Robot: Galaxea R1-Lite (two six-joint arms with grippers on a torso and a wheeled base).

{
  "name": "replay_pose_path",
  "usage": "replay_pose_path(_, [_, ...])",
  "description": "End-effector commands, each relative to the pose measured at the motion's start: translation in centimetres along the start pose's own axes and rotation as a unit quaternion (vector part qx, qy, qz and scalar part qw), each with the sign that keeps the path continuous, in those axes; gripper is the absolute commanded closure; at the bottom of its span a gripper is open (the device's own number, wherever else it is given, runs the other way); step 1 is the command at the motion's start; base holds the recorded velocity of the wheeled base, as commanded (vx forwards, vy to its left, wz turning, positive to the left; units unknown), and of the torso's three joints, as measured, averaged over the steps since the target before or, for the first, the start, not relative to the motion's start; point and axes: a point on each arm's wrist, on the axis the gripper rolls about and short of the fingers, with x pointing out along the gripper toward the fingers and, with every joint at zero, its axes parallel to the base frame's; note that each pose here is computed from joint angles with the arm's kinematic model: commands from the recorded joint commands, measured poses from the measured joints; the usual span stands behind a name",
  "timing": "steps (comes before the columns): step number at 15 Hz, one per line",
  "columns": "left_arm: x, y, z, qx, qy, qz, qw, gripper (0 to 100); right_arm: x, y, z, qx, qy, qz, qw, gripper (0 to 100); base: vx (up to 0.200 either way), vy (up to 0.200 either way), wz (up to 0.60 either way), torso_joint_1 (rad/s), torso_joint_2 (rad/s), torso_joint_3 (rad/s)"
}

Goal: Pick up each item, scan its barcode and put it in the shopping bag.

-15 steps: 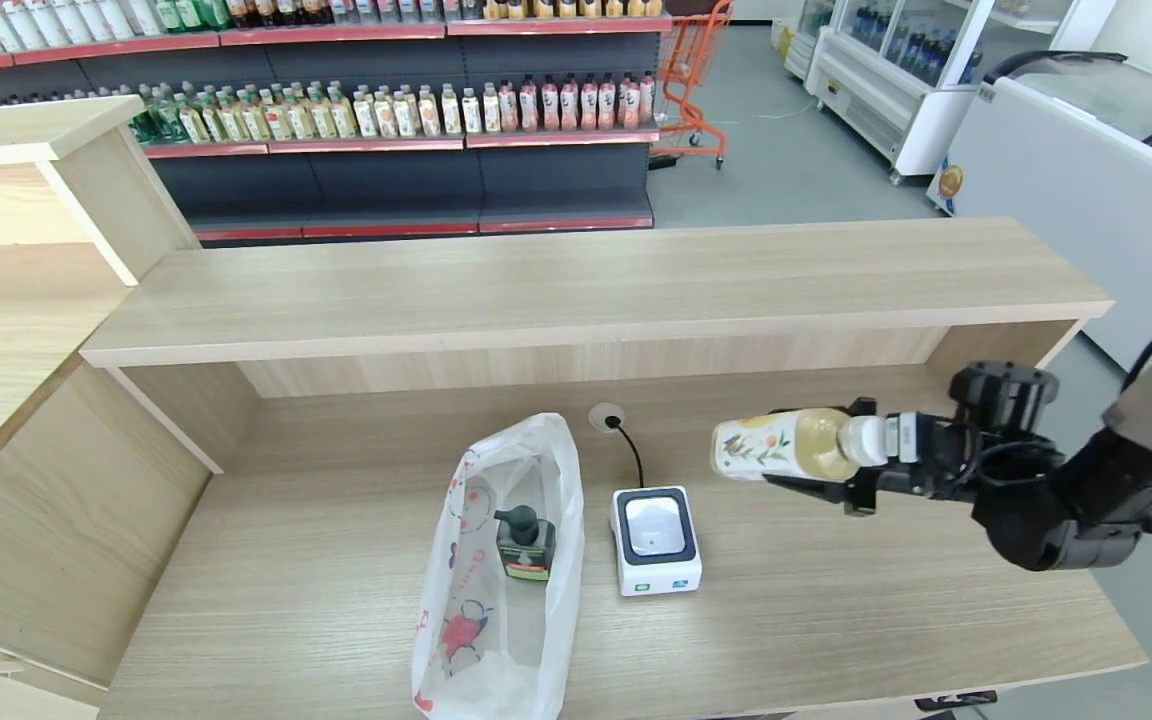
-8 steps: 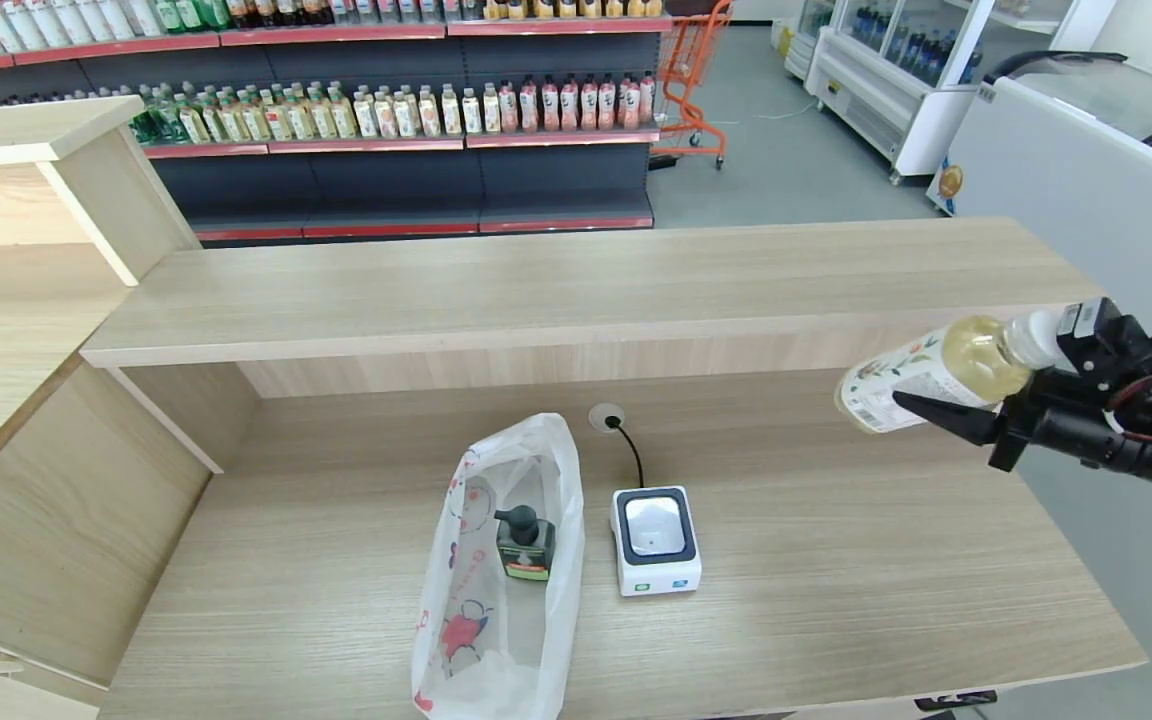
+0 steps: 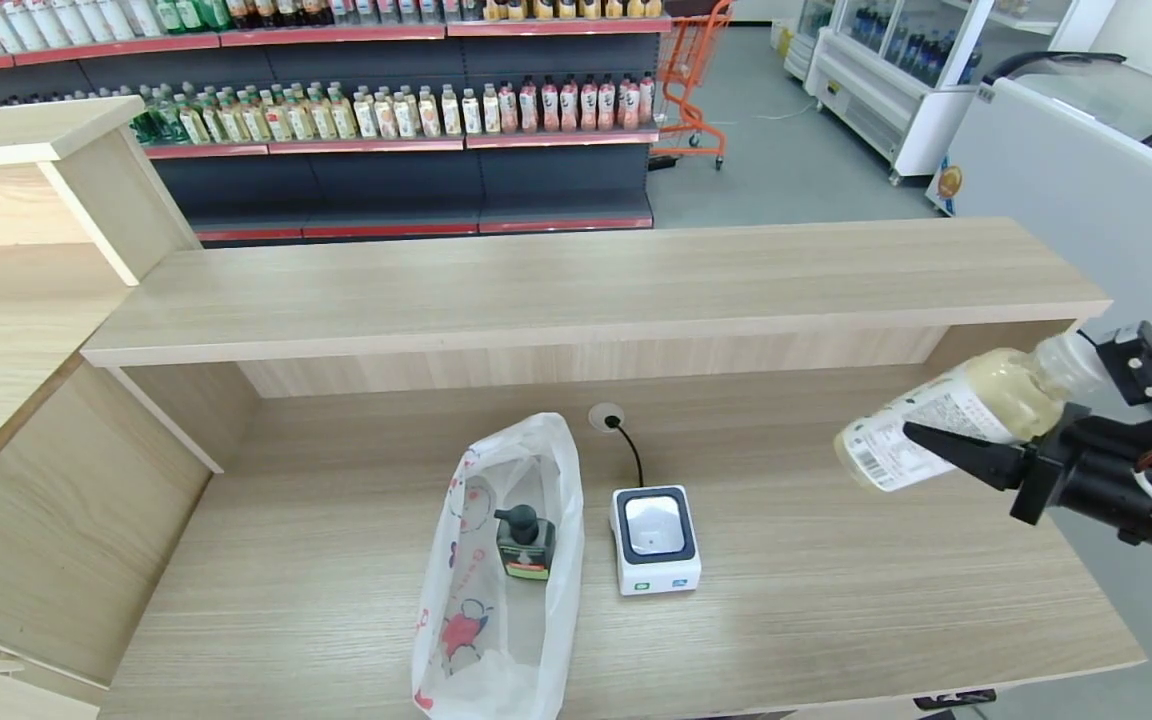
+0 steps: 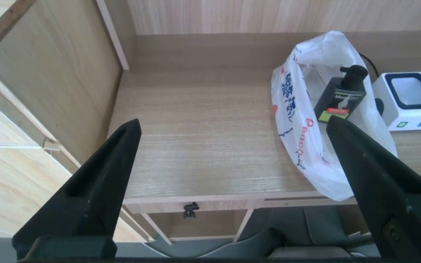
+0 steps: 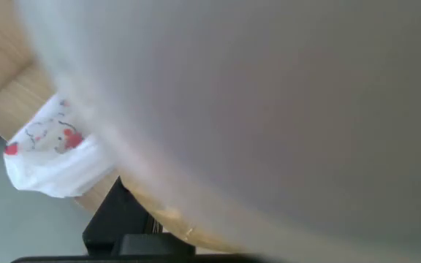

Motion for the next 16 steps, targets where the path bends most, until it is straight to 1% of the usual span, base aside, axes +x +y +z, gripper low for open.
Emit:
replay_pose_path(1, [0.0, 0.0, 0.0, 0.000, 0.000, 0.001, 1.0000, 0, 4.0, 3.0, 1.5, 0.040, -0.019, 0.043, 0.998, 100, 0.000, 0.000, 0.00, 0.000, 0.00, 0.000])
replay_pose_path(3, [0.0, 0.0, 0.0, -0.001, 0.000, 0.000, 1.0000, 0, 5.7, 3.8, 1.1, 0.057, 0.000, 0.067, 0.996, 100, 0.000, 0.000, 0.00, 0.000, 0.00, 0.000])
replay_pose_path(7, [0.0, 0.0, 0.0, 0.000, 0.000, 0.000, 1.0000, 0, 6.2, 4.5, 0.1, 0.091, 0.041, 0.081, 0.992, 100, 0.000, 0.000, 0.00, 0.000, 0.00, 0.000])
replay_pose_path(10, [0.0, 0.0, 0.0, 0.003, 0.001, 0.001, 1.0000, 0, 6.3, 4.5, -0.1, 0.099, 0.046, 0.083, 0.991, 100, 0.000, 0.000, 0.00, 0.000, 0.00, 0.000])
replay_pose_path(13, [0.0, 0.0, 0.0, 0.003, 0.001, 0.000, 1.0000, 0, 6.6, 5.4, 0.3, 0.145, 0.057, 0.099, 0.983, 100, 0.000, 0.200, 0.00, -0.003, 0.00, 0.007])
replay_pose_path(15, [0.0, 0.0, 0.0, 0.002, 0.001, 0.000, 1.0000, 0, 6.6, 6.4, 0.6, 0.169, 0.077, 0.113, 0.976, 100, 0.000, 0.000, 0.00, 0.000, 0.00, 0.000])
replay_pose_path(16, [0.0, 0.0, 0.0, 0.002, 0.000, 0.000, 1.0000, 0, 6.5, 7.2, 0.6, 0.172, 0.086, 0.125, 0.973, 100, 0.000, 0.000, 0.00, 0.000, 0.00, 0.000])
